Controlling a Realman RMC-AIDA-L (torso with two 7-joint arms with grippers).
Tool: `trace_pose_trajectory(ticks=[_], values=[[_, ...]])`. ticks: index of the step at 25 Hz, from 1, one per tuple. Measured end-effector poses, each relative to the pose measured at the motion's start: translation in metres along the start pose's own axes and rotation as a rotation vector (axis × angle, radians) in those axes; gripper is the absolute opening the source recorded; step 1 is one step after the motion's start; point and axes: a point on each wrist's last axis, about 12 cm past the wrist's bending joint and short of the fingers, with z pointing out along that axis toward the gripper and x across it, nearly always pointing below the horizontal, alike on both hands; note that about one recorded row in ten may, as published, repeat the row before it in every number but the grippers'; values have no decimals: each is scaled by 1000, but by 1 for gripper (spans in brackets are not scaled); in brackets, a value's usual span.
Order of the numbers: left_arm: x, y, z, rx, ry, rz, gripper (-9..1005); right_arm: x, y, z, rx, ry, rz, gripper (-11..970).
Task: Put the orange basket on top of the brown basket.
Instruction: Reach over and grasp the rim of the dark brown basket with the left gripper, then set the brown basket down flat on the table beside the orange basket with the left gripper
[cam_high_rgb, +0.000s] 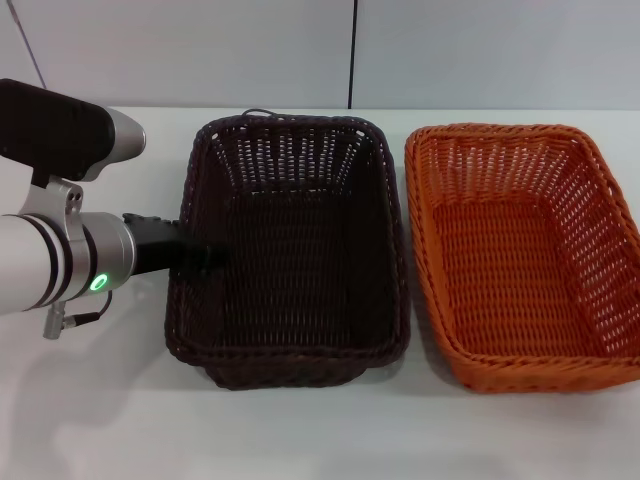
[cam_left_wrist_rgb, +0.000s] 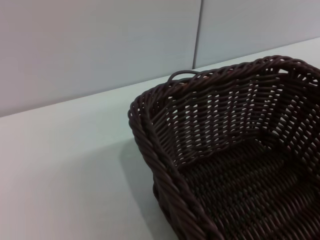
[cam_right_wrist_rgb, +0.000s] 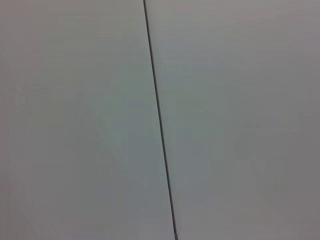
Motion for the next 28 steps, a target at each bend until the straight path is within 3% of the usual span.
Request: trace_pose_trajectory(ticks=[18, 21, 23, 24, 28], values=[[-7, -1, -6, 16, -2, 53, 302, -1, 0, 0, 1, -10, 2, 836], [-19, 20, -20, 43, -35, 159, 272, -1, 0, 0, 1, -11, 2, 836], [-19, 20, -20, 43, -35, 159, 265, -1, 0, 0, 1, -11, 2, 836], [-29, 33, -31, 66, -47, 236, 261, -2, 1, 0, 1, -11, 3, 836], [-39, 44, -40, 130, -64, 321, 246, -2, 1, 1, 0, -13, 4, 836]])
